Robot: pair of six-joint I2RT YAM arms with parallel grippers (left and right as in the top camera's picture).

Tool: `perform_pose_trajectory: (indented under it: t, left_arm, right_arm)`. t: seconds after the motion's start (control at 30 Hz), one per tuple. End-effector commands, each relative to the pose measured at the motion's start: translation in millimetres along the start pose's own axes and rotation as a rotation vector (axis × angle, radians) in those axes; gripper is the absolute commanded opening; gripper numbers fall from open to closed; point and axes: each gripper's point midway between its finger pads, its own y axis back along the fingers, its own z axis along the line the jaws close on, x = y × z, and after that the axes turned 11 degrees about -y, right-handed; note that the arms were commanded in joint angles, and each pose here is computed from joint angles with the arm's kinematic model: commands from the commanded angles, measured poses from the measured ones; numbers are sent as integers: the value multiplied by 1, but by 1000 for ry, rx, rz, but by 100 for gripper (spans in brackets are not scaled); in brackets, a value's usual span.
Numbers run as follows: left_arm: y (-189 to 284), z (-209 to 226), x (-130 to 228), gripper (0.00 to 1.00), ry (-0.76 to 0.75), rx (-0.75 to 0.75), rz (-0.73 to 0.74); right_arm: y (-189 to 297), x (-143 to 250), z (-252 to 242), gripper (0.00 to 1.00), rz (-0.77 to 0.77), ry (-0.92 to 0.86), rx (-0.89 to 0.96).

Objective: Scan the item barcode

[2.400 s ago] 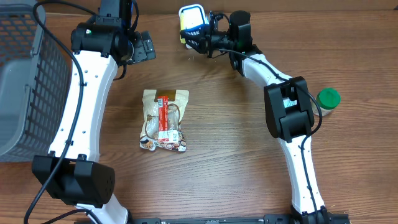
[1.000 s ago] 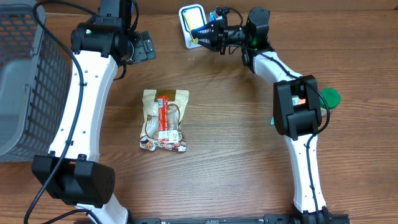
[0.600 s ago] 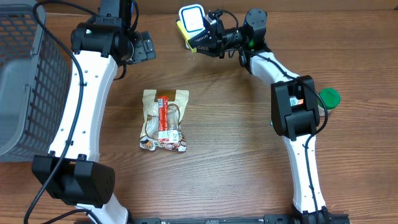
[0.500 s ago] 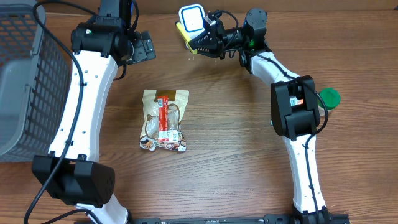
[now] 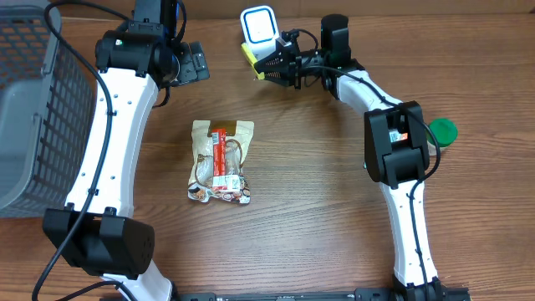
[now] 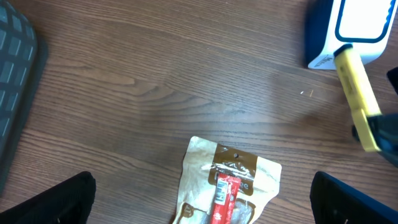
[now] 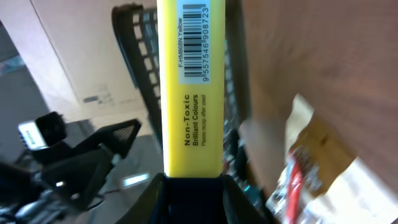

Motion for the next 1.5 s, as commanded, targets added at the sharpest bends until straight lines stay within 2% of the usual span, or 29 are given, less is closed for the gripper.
perform_pose_trajectory:
  t: [0.0,0.1,0.4,0.8,1.07,1.23,1.47]
  left_arm:
    - [17,1,-8,100,-10,5,-47]
    - [17,1,-8,100,-10,5,-46]
    - [17,1,-8,100,-10,5,-46]
    - [17,1,-8,100,-10,5,-46]
    - [17,1,-8,100,-10,5,-47]
    - [17,1,-8,100,-10,5,-46]
    - [17,1,-8,100,-10,5,-47]
  right_arm:
    - [2,-18,7,3,-103,205,2]
    - [3,-28,13,3,-164,247,-3]
    - [8,-59,8,4,-346,224,20]
    - [5,-57,15,4,-351,292,29]
    - [11,-28,76,4,-353,372,22]
    - [14,-11,84,4,-387,428,141]
    - [27,13,63,4,-466,539,478]
